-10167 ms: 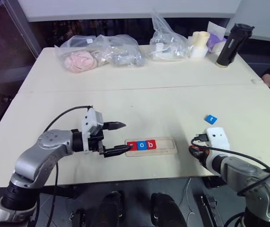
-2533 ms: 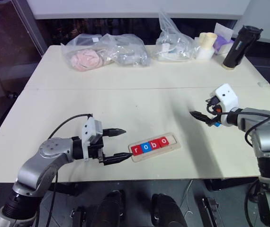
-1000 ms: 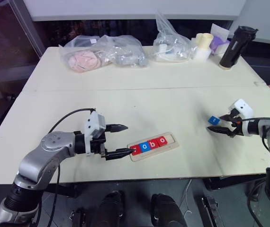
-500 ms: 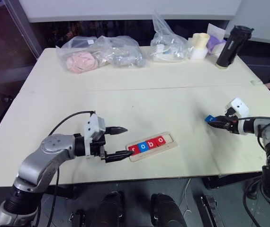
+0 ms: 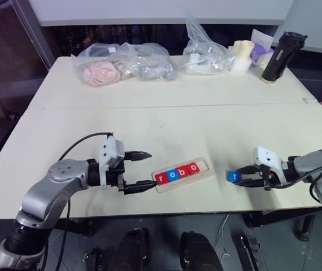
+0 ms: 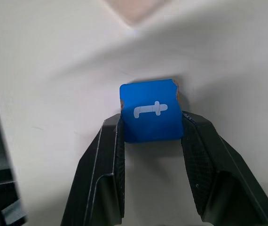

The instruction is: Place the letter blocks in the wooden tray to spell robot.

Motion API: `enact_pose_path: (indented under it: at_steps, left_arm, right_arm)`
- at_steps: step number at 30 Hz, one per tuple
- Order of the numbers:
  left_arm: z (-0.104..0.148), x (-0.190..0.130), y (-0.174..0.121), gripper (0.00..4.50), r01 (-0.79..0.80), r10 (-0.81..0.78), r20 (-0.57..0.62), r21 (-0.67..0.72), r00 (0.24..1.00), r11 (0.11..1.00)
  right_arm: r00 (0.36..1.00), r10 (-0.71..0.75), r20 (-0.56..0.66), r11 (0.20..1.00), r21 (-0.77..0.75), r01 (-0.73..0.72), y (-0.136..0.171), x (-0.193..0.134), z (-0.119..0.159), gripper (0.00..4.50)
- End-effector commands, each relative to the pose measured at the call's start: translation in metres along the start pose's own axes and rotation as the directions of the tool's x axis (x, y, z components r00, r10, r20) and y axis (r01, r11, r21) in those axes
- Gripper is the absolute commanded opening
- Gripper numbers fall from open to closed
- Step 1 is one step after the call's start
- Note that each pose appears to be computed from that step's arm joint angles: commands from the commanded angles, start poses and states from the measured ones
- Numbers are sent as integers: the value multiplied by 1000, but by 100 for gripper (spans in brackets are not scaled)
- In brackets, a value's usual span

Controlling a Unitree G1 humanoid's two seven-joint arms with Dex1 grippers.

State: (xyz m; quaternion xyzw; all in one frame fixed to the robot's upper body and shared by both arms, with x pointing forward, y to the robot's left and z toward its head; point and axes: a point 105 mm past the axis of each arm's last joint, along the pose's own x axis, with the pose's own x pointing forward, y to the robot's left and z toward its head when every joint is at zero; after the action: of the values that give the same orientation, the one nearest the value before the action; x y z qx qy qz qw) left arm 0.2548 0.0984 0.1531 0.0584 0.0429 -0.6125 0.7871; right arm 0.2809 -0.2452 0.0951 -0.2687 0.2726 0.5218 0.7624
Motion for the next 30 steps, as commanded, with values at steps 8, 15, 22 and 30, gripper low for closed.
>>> enact_pose_path:
  at_steps: [8, 15, 22, 30]
  left_arm:
    - [13, 5, -5, 450, 13, -14, 21, 35, 1000, 999]
    - [11, 4, -6, 450, 10, -11, 20, 35, 1000, 999]
    - [7, 3, -6, 450, 8, -9, 23, 34, 1000, 999]
    - [7, 2, -5, 450, -5, 5, 26, 34, 1000, 999]
  right_arm:
    - [999, -39, -13, 998, -55, 38, -13, -1, 5, 112]
    - [999, 4, 36, 984, -178, 3, -16, 1, 43, 112]
    - [998, 65, 26, 960, -273, -55, -14, 23, 62, 112]
    - [997, 75, 14, 950, -305, -67, -26, 39, 69, 112]
